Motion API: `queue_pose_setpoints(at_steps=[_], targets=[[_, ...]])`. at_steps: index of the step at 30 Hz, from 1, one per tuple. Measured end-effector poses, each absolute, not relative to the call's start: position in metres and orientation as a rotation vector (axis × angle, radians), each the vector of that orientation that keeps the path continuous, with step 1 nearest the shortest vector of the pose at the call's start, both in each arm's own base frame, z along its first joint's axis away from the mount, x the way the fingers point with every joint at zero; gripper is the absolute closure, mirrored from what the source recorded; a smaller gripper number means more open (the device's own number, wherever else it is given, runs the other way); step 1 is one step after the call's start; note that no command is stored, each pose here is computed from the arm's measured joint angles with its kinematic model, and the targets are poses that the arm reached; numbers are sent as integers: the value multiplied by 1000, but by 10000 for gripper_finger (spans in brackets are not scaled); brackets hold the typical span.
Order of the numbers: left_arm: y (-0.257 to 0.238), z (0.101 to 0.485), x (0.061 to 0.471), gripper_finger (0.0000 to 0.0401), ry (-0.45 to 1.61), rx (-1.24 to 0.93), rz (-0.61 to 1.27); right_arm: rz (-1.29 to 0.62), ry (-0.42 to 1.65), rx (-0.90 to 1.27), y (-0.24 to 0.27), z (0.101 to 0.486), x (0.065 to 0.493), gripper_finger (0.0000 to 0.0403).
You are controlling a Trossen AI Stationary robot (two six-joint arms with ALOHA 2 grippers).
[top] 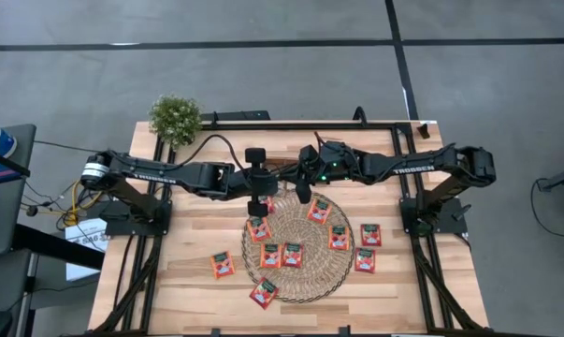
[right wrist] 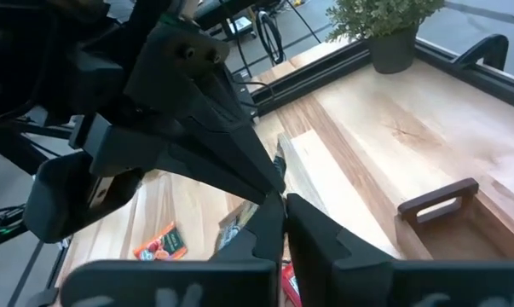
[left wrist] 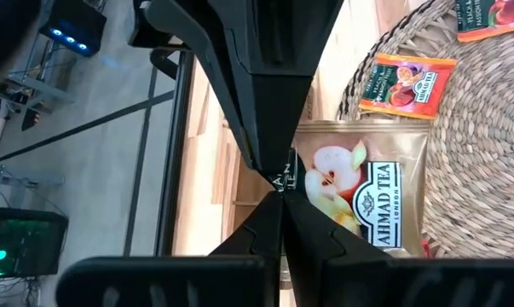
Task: Pick & Place Tea
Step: Put the brown tea bag into the right section of the wooden organizer
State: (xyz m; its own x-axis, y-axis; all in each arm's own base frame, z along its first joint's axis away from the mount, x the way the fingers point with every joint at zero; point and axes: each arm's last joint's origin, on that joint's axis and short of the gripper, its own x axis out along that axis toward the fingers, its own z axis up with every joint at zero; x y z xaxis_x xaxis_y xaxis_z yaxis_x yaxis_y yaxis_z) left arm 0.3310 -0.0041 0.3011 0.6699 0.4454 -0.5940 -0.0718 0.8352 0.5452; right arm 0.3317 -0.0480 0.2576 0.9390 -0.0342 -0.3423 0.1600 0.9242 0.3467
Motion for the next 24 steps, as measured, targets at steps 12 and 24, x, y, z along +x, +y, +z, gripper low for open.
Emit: queue_pose_setpoints(at_steps=[12, 24], targets=[[-5, 301, 331, 399, 782, 478, 294, -127, 350, 379, -48, 256, 331, 402], [-3, 302, 330, 315, 788, 501, 358, -232, 392, 364, -51, 251, 329, 403]])
